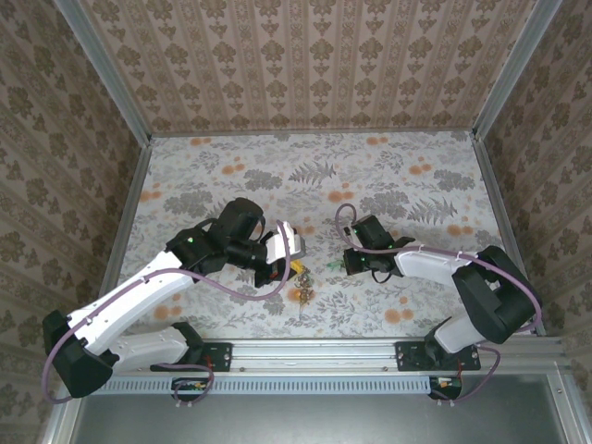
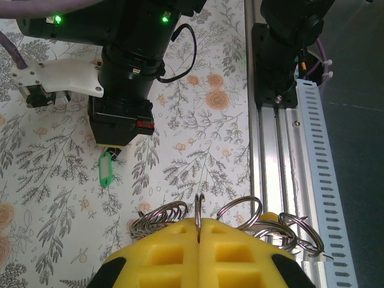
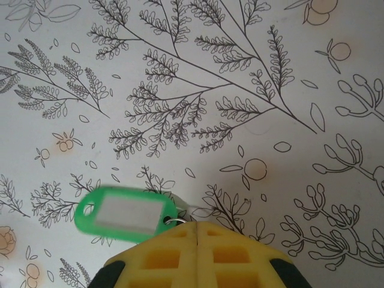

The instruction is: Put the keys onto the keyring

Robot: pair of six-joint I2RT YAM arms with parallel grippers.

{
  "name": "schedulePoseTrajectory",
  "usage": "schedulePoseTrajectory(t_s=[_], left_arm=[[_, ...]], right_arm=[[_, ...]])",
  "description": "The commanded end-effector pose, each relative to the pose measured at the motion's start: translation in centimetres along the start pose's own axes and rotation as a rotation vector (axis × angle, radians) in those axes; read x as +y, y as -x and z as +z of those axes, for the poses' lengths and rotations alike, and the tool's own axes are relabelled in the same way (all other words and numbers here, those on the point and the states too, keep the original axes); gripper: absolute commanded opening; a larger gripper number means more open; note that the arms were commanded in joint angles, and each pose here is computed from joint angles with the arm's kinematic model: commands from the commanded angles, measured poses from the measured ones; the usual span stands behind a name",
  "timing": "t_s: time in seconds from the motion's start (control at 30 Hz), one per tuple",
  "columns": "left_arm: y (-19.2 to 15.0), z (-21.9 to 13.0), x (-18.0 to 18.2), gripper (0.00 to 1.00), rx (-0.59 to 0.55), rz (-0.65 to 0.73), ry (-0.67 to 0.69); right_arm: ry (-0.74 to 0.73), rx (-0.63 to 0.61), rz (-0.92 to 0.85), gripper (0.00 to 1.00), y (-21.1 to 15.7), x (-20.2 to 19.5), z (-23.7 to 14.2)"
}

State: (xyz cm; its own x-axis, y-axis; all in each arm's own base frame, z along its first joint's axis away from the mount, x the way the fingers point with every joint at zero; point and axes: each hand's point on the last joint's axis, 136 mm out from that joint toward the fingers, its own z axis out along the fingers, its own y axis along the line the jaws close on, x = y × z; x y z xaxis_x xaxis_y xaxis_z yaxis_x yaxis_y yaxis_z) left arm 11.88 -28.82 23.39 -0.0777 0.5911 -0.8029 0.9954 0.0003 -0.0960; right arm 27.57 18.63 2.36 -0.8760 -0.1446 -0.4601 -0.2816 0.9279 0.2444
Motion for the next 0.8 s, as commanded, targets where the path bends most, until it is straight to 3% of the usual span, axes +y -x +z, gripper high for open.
schedulePoseTrajectory(t_s=[0.0, 0.13, 0.3, 0.77], left_arm=[[0.43, -0.21, 0.14, 0.0, -0.025, -0.011, -0.004], [0.43, -0.21, 0.15, 0.0, -0.025, -0.014, -0.005], [0.52, -0.27, 0.12, 0.0, -0.028, -0.012, -0.007], [0.38, -0.23, 0.16, 0.0, -0.022, -0.014, -0.005]], right_arm=[[0.01, -0.028, -0.005, 0.05, 1.15, 0.44, -0.21], [0.015, -0.026, 0.007, 0.17, 0.95, 0.44, -0.11], [0.026, -0.022, 0.017, 0.25, 0.78, 0.56, 0.04], [0.066, -0.007, 0.015, 0.23, 0.81, 1.3, 0.6]])
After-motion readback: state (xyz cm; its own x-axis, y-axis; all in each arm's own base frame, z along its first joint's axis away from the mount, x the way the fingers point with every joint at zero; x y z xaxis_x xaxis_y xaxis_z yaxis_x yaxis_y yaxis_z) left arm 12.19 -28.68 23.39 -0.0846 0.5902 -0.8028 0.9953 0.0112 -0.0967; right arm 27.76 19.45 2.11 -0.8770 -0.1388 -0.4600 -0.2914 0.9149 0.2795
